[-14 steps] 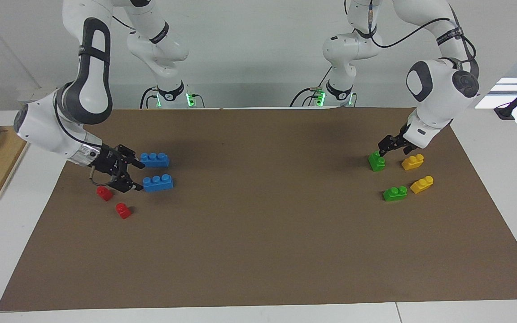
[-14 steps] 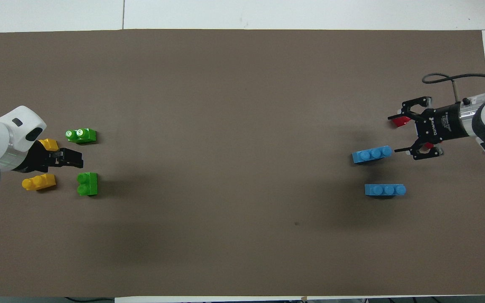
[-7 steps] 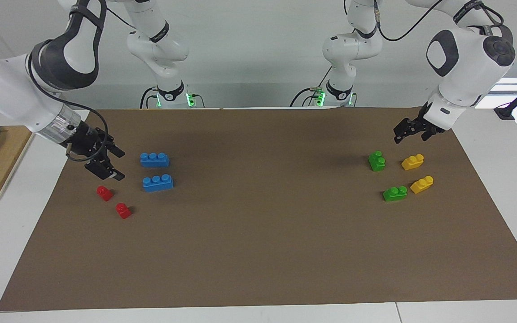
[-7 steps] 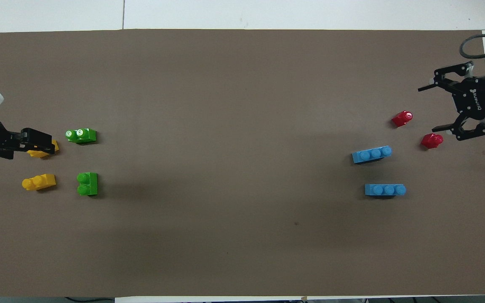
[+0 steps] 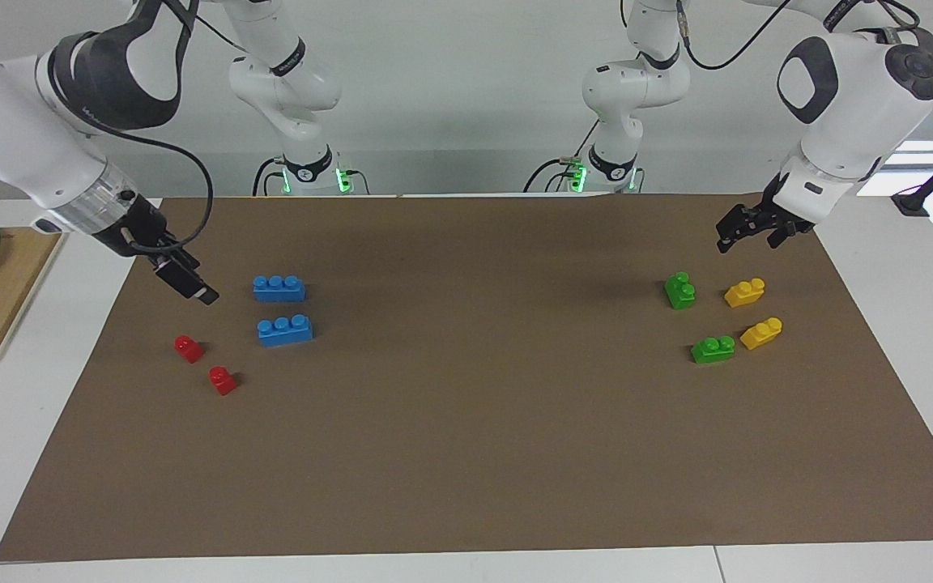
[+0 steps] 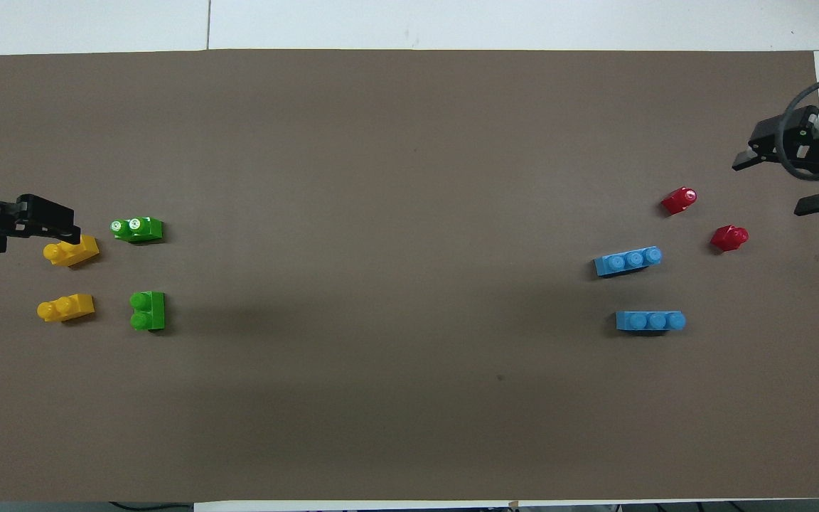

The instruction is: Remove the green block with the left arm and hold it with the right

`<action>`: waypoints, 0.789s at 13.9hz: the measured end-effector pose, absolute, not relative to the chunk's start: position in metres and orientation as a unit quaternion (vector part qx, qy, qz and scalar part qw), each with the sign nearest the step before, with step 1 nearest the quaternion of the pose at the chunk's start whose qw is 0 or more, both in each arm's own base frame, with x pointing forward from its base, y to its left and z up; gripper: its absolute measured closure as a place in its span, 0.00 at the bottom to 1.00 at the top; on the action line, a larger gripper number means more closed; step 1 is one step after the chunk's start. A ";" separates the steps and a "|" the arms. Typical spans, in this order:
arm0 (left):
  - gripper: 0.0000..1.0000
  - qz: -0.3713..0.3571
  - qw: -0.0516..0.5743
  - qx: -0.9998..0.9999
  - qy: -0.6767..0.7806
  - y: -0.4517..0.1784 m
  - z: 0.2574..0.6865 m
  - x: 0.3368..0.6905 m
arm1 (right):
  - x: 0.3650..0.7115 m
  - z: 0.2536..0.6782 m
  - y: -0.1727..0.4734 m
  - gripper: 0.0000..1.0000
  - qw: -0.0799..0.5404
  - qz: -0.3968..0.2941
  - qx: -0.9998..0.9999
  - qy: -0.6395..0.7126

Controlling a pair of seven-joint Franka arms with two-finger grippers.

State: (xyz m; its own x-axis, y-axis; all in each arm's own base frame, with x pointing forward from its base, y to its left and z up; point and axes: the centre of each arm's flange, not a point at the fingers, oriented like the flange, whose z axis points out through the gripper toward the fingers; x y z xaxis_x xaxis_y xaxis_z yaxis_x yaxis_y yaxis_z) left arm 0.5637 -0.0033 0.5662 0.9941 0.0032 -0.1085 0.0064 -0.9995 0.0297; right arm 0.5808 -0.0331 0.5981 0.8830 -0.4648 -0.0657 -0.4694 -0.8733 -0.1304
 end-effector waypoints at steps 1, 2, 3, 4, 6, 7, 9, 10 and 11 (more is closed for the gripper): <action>0.00 -0.054 0.015 0.998 -0.003 -0.011 0.568 0.569 | 0.575 0.605 -0.031 0.00 0.058 0.013 -0.980 0.192; 0.00 -0.054 0.015 0.998 -0.008 -0.018 0.567 0.573 | 0.570 0.610 -0.029 0.00 0.048 0.012 -0.988 0.148; 0.00 -0.056 0.013 0.998 -0.011 -0.023 0.565 0.575 | 0.567 0.613 -0.029 0.00 0.042 0.012 -0.993 0.114; 0.00 -0.059 0.013 0.998 -0.014 -0.027 0.562 0.575 | 0.565 0.615 -0.031 0.00 0.033 0.010 -0.996 0.082; 0.00 -0.072 0.011 0.997 -0.017 -0.031 0.561 0.572 | 0.564 0.616 -0.034 0.00 0.018 0.010 -0.999 0.034; 0.00 -0.077 0.011 0.997 -0.017 -0.030 0.562 0.568 | 0.564 0.615 -0.035 0.00 0.016 0.010 -1.000 0.021; 0.00 -0.082 0.010 0.996 -0.016 -0.030 0.566 0.558 | 0.564 0.615 -0.035 0.00 0.014 0.011 -1.000 0.012; 0.00 -0.085 0.009 0.996 -0.017 -0.031 0.566 0.552 | 0.564 0.615 -0.035 0.00 0.013 0.011 -1.000 0.011; 0.00 -0.086 0.009 0.996 -0.018 -0.033 0.563 0.547 | 0.563 0.615 -0.036 0.00 0.009 0.011 -1.000 0.011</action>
